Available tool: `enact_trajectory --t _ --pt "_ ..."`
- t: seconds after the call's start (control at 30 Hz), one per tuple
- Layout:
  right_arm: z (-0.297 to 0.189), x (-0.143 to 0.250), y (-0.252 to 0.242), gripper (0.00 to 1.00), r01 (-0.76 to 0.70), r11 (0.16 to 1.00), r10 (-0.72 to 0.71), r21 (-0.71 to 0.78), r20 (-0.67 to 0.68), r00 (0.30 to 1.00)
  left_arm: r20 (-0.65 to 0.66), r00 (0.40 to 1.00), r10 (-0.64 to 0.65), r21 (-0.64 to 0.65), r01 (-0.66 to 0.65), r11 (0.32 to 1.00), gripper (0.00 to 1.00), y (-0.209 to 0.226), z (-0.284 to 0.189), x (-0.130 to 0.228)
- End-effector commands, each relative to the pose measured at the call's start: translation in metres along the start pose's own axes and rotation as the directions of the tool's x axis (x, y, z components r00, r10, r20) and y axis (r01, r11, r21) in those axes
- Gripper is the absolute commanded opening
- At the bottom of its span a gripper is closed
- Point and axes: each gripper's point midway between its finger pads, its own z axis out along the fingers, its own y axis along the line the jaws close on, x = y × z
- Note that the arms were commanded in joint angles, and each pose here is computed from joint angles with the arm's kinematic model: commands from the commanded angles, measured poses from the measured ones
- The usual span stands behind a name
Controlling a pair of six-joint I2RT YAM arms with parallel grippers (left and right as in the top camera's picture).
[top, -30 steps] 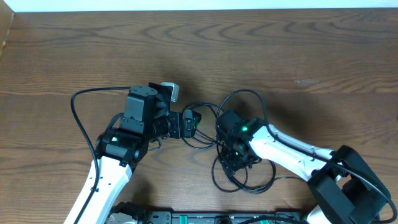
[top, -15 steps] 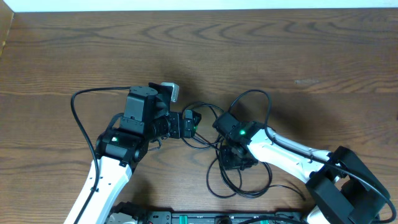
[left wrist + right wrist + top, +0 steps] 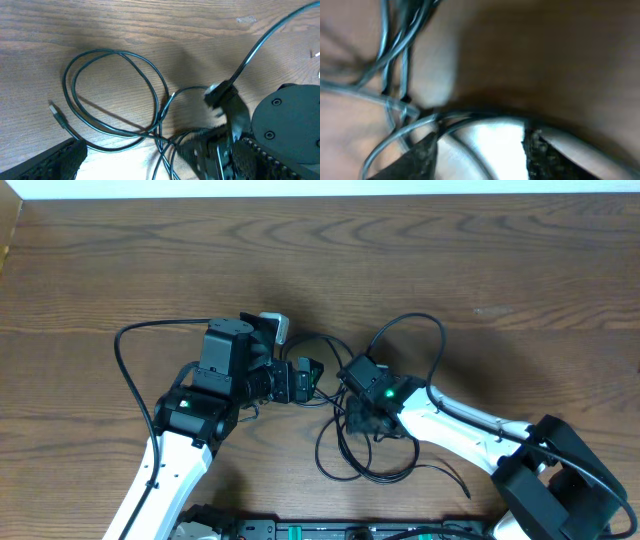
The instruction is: Untangle cables
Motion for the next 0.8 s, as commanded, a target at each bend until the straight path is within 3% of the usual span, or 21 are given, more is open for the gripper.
enact_trajectory --t 0.0,0.07,0.53,0.63,0.77 --pt "0.000 -0.033 -0.046 0.65 -0.041 0.973 -0.006 0.226 0.202 0.979 0.027 0.999 0.020 -0.006 -0.019 1.000 0.99 -0.002 -0.005 -0.009" --pt "-0.006 -0.048 -0.061 0.73 -0.074 0.956 -0.006 0.285 0.269 0.963 0.027 0.999 0.019 -0.006 -0.019 1.000 0.99 -0.001 -0.005 -0.009" --pt "-0.026 -0.061 -0.179 0.79 -0.233 0.827 0.152 0.512 0.194 0.969 0.012 0.999 0.033 -0.010 -0.032 0.999 0.99 0.000 -0.005 -0.006" --pt "-0.025 -0.053 -0.190 0.79 -0.261 0.824 0.218 0.503 0.143 0.965 0.010 0.999 0.032 -0.010 -0.032 0.999 0.99 0.000 -0.005 -0.005" --pt "-0.021 -0.042 -0.189 0.69 -0.258 0.852 0.264 0.455 0.052 0.963 0.009 0.999 0.031 -0.011 -0.031 0.999 0.99 0.000 -0.005 -0.005"
